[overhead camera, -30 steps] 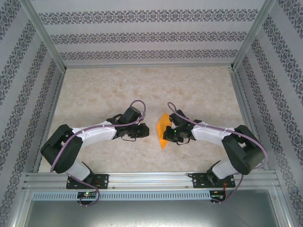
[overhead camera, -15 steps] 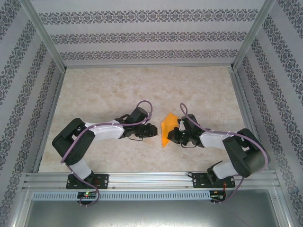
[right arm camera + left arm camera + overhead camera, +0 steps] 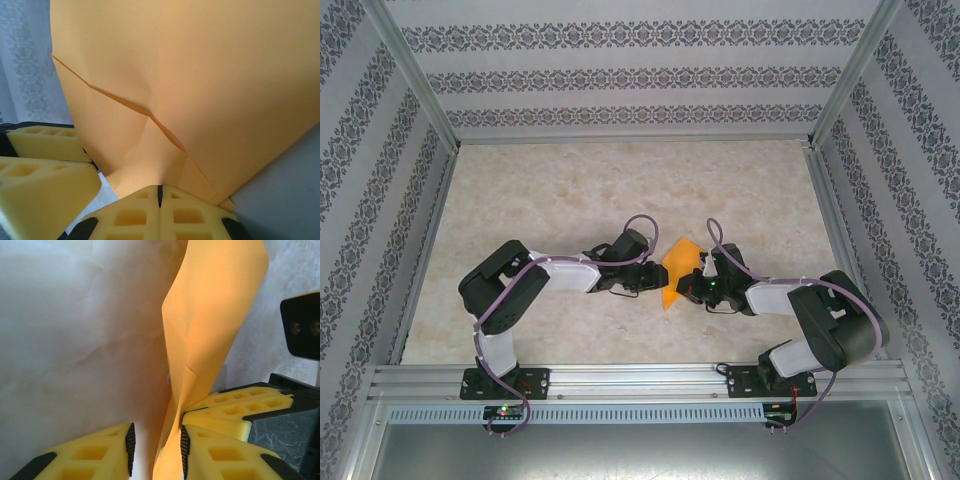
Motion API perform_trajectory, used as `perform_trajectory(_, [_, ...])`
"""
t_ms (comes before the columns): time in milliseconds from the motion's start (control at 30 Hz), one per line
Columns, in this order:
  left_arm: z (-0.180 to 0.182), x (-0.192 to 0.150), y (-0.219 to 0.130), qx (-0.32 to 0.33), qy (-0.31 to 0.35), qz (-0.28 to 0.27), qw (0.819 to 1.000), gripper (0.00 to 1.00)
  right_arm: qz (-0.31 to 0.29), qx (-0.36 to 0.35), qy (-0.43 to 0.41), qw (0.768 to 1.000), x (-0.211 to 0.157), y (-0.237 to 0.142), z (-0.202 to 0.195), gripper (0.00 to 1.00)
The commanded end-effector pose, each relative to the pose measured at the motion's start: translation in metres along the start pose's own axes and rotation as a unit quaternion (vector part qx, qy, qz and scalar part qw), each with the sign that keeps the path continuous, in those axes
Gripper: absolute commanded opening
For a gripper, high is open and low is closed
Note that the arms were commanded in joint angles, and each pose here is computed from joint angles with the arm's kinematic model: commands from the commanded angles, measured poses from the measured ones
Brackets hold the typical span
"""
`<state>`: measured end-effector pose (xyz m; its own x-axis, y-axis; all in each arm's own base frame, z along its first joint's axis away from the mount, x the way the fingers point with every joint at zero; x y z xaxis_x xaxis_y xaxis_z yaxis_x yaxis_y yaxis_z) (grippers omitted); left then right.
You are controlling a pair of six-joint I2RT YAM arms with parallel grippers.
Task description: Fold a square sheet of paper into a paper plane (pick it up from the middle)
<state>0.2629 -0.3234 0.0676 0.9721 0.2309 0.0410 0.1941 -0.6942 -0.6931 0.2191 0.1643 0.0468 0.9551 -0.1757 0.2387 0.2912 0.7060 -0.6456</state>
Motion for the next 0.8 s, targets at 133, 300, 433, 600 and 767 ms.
perform_trajectory(133, [-0.028, 0.002, 0.005, -0.049, 0.016, 0.006, 0.999, 0.19, 0.024, -0.044, 0.031, 0.998, -0.018, 0.002, -0.026, 0.02])
perform_trajectory(300, [-0.030, 0.002, 0.000, -0.033, 0.037, 0.005, 0.999, 0.04, 0.020, -0.035, 0.028, 0.999, -0.014, 0.001, -0.022, 0.02])
perform_trajectory(433, [-0.029, 0.000, -0.001, -0.017, 0.055, 0.008, 0.998, 0.00, 0.011, -0.031, 0.023, 0.999, -0.009, -0.003, -0.015, 0.03])
perform_trajectory(600, [-0.030, -0.002, 0.001, 0.000, 0.076, 0.011, 0.997, 0.00, 0.005, -0.034, 0.015, 0.999, -0.006, -0.009, -0.010, 0.07])
perform_trajectory(767, [-0.025, -0.001, -0.001, 0.019, 0.084, 0.005, 0.996, 0.00, 0.004, -0.045, 0.014, 0.999, -0.008, -0.014, -0.011, 0.08])
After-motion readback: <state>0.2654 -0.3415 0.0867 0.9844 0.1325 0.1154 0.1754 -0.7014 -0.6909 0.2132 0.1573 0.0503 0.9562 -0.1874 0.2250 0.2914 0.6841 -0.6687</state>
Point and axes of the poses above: each hand's point on the last joint's axis, 136 mm out from that joint toward the fingers, its own y axis out along the fingers, its own z axis along the line the jaws close on, x = y × z, the point moved 5 cm from there along -y, back along the fingers, and after that the axes turned 13 degrees about -y, right-handed, at the moved point
